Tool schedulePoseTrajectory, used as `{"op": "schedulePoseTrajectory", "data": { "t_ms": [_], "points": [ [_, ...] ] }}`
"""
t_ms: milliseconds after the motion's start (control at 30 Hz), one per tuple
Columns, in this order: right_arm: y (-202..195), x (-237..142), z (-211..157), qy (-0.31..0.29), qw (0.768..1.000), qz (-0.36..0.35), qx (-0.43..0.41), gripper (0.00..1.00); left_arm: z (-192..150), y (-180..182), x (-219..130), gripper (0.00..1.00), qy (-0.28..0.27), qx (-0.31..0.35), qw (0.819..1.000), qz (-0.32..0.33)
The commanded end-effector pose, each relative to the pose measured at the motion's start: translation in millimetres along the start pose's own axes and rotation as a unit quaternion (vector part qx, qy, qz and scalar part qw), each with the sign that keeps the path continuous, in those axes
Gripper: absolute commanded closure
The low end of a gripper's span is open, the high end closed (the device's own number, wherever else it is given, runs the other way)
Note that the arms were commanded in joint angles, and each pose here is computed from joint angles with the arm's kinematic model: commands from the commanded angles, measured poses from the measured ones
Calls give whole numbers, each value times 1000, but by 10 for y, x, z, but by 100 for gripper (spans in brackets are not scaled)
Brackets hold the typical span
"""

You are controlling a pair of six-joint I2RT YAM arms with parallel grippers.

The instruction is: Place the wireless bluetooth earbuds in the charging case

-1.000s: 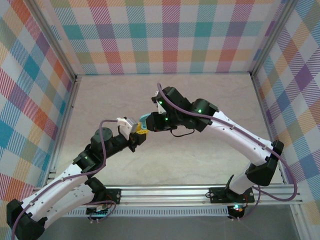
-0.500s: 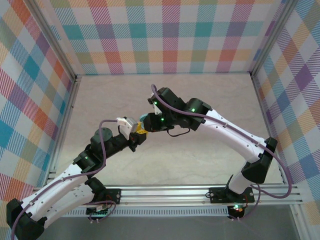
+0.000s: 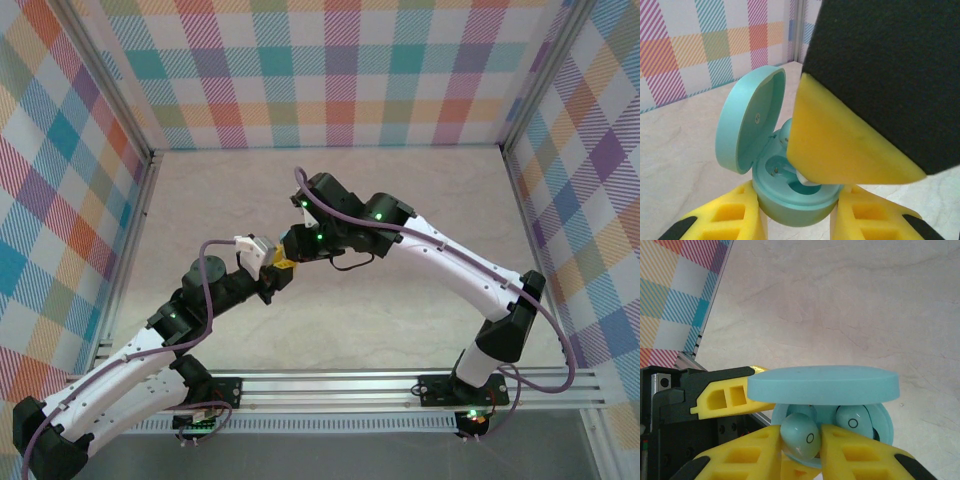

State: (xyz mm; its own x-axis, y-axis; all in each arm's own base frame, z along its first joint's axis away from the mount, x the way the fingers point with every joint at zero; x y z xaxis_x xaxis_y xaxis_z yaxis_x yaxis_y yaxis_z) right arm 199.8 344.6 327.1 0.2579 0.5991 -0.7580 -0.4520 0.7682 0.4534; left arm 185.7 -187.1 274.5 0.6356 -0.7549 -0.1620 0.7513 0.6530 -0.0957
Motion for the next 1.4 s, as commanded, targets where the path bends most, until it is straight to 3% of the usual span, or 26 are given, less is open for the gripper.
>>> {"op": "schedulePoseTrajectory", "data": {
  "t_ms": [0,433,767,1000,1200,1367],
  "points": [
    [-20,26,-28,9,1000,-18,-13,73,194,-74,-55,82,-39,11,999,-14],
    [-15,6,-29,8,1000,-17,-13,67,212,-79,-69,82,-40,14,999,-15],
    [111,-554,94,-59,998,25,-24,65,199,-64,-89,82,-40,16,999,-8],
    [-70,-819,226,-96,995,32,-14,63,232,-80,-115,82,-40,12,999,-13],
    [-252,-779,437,-101,994,29,-14,62,260,-131,-160,82,-42,12,999,-30],
    [-260,-558,550,-67,996,47,-30,62,306,-170,-200,82,-46,15,998,-43]
  ]
}}
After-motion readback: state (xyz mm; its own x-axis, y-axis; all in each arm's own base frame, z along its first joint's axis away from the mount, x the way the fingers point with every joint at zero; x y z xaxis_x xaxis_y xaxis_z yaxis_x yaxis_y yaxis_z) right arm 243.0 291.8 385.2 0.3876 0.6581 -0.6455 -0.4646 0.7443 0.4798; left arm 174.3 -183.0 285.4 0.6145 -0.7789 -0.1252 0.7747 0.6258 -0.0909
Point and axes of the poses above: each hand's point on the last joint's axis, 136 mm out from that joint toward the fingers, its own x axis out along the fingers, its own y axis along the line the jaws close on, z = x × y, the point moved 5 cm from there along -x, back along the fingers, and after that the axes turned 1 degree about -x, right-handed, at the moved point
